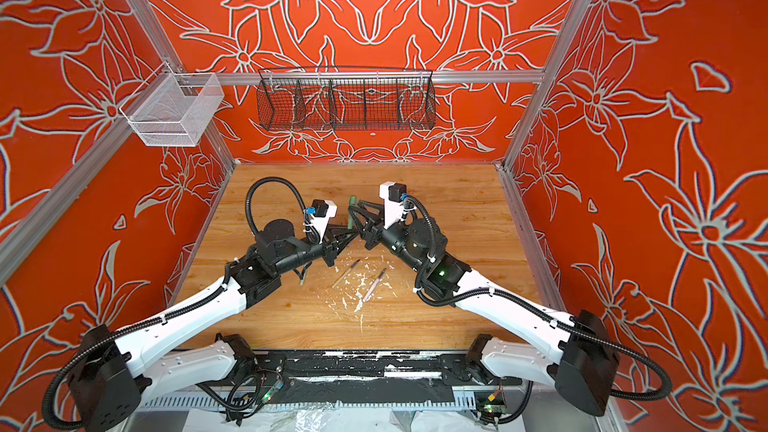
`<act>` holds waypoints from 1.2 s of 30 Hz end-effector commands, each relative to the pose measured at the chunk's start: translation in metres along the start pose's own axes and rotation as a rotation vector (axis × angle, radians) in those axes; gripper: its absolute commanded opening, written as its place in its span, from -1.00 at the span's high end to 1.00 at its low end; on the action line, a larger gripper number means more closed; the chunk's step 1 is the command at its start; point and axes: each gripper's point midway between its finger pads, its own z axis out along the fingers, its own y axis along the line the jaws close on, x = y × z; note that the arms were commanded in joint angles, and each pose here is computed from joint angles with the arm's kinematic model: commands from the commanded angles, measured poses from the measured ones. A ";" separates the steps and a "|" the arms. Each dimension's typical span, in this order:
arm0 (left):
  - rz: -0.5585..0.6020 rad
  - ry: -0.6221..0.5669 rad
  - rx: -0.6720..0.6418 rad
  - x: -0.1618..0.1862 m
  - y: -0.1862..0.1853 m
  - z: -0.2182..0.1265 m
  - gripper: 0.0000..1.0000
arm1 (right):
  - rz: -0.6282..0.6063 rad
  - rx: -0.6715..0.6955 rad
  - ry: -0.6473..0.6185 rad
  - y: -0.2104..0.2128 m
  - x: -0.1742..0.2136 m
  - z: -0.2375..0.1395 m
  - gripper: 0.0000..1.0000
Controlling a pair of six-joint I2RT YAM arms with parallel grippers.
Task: Insert the pens into the pen caps
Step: 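Press the cap down onto the pen tip with the right gripper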
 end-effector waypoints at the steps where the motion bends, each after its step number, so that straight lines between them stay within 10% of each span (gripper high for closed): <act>1: 0.032 -0.010 -0.010 -0.003 0.002 0.003 1.00 | -0.006 0.013 0.025 0.003 -0.005 -0.013 0.30; 12: 0.222 0.008 -0.115 -0.021 0.019 0.013 1.00 | -0.096 0.285 0.177 -0.034 -0.022 -0.039 0.35; 36: 0.191 -0.007 -0.047 -0.023 0.005 0.008 1.00 | -0.001 0.053 0.277 0.004 -0.034 0.019 0.39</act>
